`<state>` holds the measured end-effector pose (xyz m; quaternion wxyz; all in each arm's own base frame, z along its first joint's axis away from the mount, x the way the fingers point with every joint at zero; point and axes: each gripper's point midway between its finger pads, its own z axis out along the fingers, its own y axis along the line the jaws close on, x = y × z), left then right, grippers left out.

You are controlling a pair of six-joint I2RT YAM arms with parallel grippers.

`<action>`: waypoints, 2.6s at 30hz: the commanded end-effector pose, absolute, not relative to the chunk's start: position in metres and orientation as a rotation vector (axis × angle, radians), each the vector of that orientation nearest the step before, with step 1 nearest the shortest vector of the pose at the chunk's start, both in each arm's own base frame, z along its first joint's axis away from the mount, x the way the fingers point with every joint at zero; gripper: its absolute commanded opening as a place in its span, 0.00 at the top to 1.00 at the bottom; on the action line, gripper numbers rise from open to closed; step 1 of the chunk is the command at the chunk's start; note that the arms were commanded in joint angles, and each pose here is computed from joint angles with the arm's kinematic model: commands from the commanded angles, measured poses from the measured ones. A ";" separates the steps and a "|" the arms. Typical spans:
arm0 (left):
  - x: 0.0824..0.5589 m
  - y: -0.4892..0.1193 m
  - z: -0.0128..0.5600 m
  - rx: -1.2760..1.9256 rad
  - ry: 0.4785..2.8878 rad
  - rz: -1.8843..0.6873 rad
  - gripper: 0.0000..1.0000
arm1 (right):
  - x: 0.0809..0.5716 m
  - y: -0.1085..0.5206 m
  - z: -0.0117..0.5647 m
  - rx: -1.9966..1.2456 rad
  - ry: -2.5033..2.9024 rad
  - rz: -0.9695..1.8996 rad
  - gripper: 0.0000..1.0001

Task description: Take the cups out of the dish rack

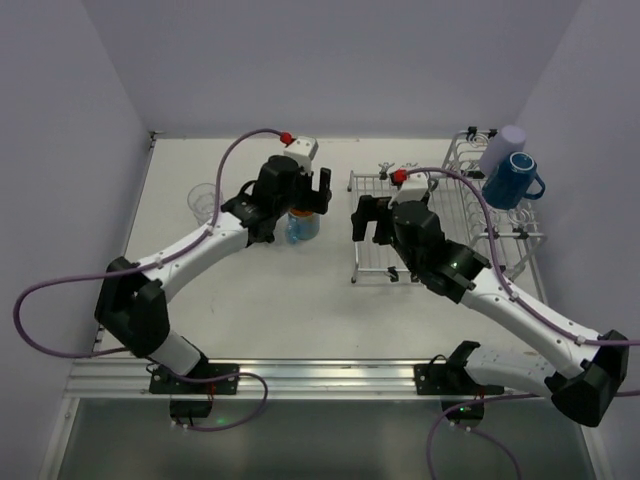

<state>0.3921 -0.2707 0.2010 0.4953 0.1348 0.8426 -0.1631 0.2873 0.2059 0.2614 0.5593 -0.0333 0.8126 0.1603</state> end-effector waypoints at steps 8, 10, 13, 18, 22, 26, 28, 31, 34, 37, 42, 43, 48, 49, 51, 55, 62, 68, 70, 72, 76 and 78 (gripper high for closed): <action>0.263 -0.246 0.358 0.345 1.614 -0.884 0.00 | 0.368 0.175 0.261 0.169 1.909 0.031 0.01; 0.237 -0.226 0.354 0.367 1.591 -0.871 0.00 | 0.383 0.161 0.253 0.243 1.915 -0.009 0.01; 0.217 -0.197 0.340 0.370 1.610 -0.786 0.00 | 0.398 0.139 0.247 0.366 1.893 -0.065 0.01; 0.200 -0.164 0.312 0.360 1.634 -0.671 0.00 | 0.418 0.115 0.244 0.482 1.821 -0.162 0.01; 0.197 -0.159 0.287 0.398 1.658 -0.627 0.00 | 0.437 0.098 0.232 0.537 1.829 -0.205 0.01; 0.196 -0.168 0.279 0.452 1.665 -0.649 0.00 | 0.456 0.093 0.215 0.534 1.876 -0.209 0.01; 0.194 -0.176 0.278 0.491 1.671 -0.679 0.00 | 0.462 0.086 0.205 0.544 1.887 -0.249 0.01; 0.193 -0.178 0.276 0.502 1.674 -0.691 0.00 | 0.467 0.080 0.194 0.567 1.904 -0.251 0.01; 0.193 -0.177 0.277 0.499 1.665 -0.691 0.00 | 0.472 0.076 0.179 0.568 1.931 -0.270 0.01; 0.194 -0.177 0.277 0.501 1.666 -0.689 0.00 | 0.479 0.076 0.164 0.557 1.967 -0.275 0.01; 0.198 -0.177 0.273 0.492 1.685 -0.677 0.00 | 0.493 0.071 0.155 0.555 1.983 -0.219 0.01; 0.198 -0.177 0.272 0.494 1.690 -0.677 0.00 | 0.494 0.071 0.155 0.552 1.982 -0.204 0.01; 0.204 -0.176 0.267 0.487 1.711 -0.666 0.00 | 0.504 0.073 0.158 0.527 1.974 -0.169 0.02; 0.205 -0.175 0.266 0.484 1.715 -0.660 0.00 | 0.505 0.074 0.158 0.522 1.976 -0.161 0.09; 0.207 -0.175 0.265 0.478 1.721 -0.658 0.00 | 0.504 0.074 0.158 0.522 1.978 -0.162 0.19; 0.210 -0.173 0.265 0.469 1.724 -0.655 0.00 | 0.495 0.072 0.161 0.526 1.960 -0.156 0.38; 0.210 -0.176 0.266 0.471 1.726 -0.688 0.00 | 0.476 0.088 0.180 0.479 1.910 -0.115 0.62; 0.199 -0.193 0.267 0.441 1.739 -0.860 0.00 | 0.456 0.110 0.227 0.433 1.827 -0.020 0.70; 0.196 -0.201 0.273 0.428 1.700 -0.931 0.00 | 0.448 0.119 0.238 0.414 1.801 0.033 0.70; 0.193 -0.209 0.273 0.390 1.683 -1.022 0.00 | 0.437 0.128 0.261 0.402 1.755 0.107 0.70; 0.193 -0.223 0.280 0.347 1.630 -1.161 0.01 | 0.411 0.146 0.288 0.365 1.713 0.248 0.71; 0.195 -0.230 0.283 0.331 1.607 -1.217 0.02 | 0.393 0.155 0.305 0.340 1.681 0.361 0.71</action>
